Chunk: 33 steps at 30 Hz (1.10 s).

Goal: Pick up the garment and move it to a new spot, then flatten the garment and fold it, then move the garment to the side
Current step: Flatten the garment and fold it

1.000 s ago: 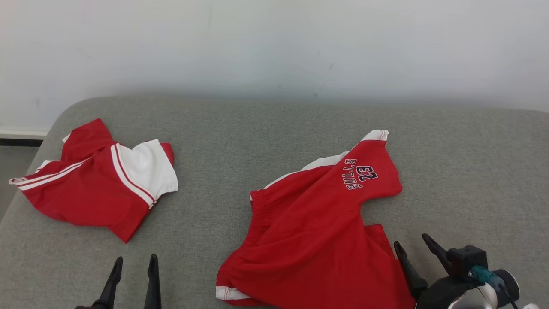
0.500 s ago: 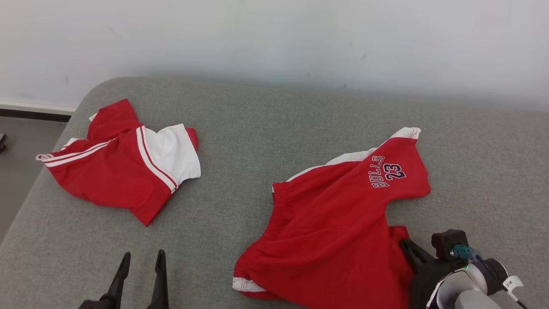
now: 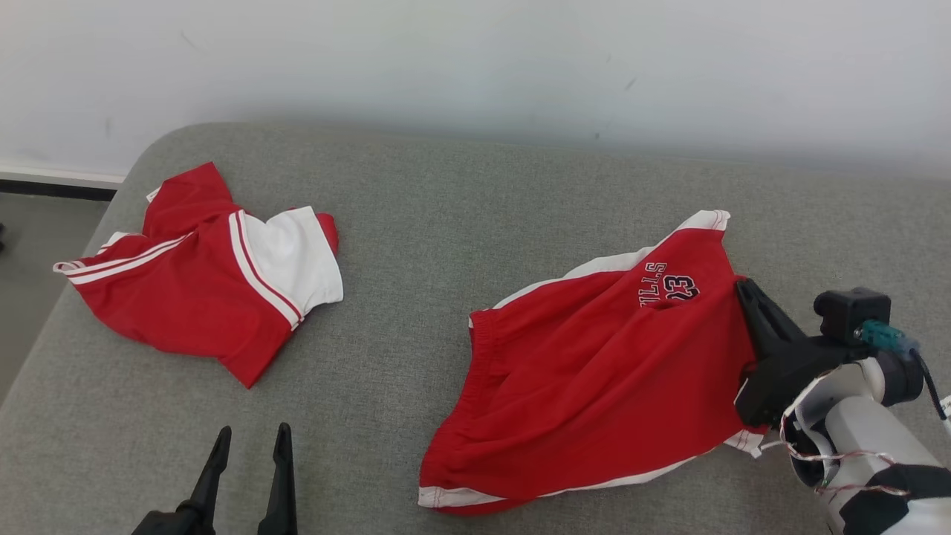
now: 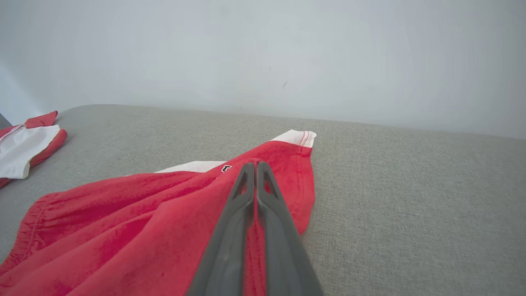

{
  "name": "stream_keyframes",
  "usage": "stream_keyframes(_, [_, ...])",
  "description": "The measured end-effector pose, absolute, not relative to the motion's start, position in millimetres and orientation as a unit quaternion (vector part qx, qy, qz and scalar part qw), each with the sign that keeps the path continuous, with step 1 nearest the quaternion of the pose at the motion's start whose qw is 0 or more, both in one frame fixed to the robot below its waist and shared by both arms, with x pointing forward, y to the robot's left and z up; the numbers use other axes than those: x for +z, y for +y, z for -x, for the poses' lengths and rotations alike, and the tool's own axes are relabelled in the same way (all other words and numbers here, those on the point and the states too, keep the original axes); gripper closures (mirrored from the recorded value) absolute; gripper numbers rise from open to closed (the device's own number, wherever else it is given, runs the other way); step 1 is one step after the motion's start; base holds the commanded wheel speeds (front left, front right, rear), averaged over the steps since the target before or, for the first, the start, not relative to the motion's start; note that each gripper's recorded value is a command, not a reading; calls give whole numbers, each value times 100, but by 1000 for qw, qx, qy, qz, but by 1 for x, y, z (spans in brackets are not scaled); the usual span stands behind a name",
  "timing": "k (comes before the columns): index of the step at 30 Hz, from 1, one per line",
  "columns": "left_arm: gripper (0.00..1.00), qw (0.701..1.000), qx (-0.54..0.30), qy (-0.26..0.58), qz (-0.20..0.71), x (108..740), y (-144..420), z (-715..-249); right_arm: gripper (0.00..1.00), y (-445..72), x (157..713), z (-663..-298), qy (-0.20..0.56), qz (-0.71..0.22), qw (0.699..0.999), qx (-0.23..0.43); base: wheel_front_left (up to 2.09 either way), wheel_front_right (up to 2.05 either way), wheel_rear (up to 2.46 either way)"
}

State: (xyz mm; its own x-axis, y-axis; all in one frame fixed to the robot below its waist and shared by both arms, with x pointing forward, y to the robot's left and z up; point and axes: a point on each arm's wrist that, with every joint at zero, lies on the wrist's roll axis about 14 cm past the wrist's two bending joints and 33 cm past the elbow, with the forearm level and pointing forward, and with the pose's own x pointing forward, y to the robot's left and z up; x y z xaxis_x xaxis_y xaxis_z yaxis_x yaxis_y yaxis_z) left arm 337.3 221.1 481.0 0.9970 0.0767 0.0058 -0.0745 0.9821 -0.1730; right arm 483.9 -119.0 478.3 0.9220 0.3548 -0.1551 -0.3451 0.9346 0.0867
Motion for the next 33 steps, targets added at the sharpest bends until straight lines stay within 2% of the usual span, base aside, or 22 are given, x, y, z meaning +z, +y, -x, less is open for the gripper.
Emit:
stream_keyframes(10, [0, 995, 36, 0, 91, 477, 218, -342, 100, -111, 462, -511, 146, -35, 976, 160, 0, 0, 0])
stream_keyframes(11, [0, 995, 36, 1, 92, 477, 218, -343, 5, -110, 460, -512, 148, -31, 976, 159, 0, 0, 0])
stream_keyframes(12, [0, 995, 35, 1, 92, 477, 218, -344, 0, -111, 459, -513, 148, -28, 976, 158, 0, 0, 0])
stream_keyframes(24, [0, 996, 19, -6, 89, 482, 212, -346, 0, -127, 487, -500, 72, -24, 986, 151, 0, 0, 0])
stream_keyframes(28, [0, 996, 9, -11, 88, 485, 207, -346, 0, -154, 526, -486, -5, -42, 990, 133, 0, 0, 0])
stream_keyframes(33, [0, 996, -5, -18, 85, 490, 199, -350, 0, -178, 531, -450, -39, -41, 992, 110, 0, 0, 0])
